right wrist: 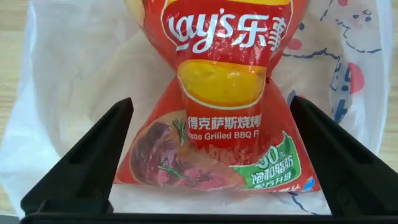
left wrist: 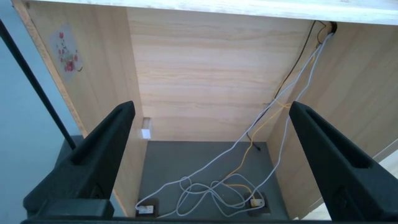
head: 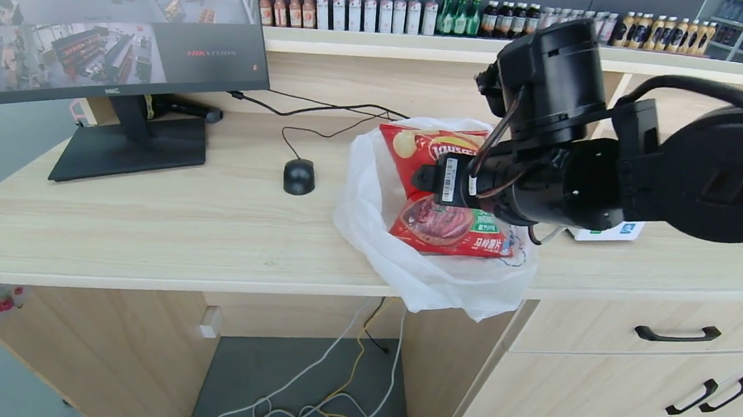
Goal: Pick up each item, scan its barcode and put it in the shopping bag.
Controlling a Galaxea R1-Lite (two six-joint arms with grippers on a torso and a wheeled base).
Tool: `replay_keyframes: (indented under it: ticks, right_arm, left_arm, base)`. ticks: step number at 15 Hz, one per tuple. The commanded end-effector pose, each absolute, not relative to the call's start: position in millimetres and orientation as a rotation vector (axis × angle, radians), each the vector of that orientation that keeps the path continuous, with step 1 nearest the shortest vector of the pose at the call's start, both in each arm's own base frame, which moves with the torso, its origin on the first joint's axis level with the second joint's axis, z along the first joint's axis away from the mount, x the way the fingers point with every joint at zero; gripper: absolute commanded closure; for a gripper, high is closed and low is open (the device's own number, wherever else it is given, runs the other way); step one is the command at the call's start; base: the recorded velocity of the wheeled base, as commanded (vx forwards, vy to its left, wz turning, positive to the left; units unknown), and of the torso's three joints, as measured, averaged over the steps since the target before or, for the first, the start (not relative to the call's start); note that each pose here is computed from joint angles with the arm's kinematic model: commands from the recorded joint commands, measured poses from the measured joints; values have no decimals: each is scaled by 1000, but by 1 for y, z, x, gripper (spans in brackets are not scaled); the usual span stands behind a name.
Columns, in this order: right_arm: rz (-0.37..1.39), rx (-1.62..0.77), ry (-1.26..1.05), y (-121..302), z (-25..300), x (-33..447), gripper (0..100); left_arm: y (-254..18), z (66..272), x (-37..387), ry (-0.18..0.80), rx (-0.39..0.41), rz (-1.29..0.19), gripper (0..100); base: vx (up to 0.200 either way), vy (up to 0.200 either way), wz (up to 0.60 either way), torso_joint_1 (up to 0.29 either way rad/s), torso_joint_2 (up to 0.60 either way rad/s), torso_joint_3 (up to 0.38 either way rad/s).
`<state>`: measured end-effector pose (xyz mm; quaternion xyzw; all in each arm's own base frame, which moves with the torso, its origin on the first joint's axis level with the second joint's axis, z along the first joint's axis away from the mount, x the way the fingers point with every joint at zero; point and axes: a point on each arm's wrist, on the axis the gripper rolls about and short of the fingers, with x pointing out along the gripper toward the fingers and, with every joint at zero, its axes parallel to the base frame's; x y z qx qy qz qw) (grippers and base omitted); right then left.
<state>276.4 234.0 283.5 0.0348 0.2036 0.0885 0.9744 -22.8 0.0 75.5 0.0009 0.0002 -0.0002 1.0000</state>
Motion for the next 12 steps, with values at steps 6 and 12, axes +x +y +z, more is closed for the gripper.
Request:
replay_keyframes:
  ticks: [6, 12]
  right_arm:
    - [200, 100, 278, 177, 326, 193, 0]
    - [284, 194, -50, 155, 280, 163, 0]
  left_arm:
    - [0, 75, -23, 0, 2, 2, 0]
    - [0, 75, -23, 2, 9, -2, 0]
  base:
    - [0, 0, 0, 0, 0, 0]
    - [0, 0, 0, 0, 0, 0]
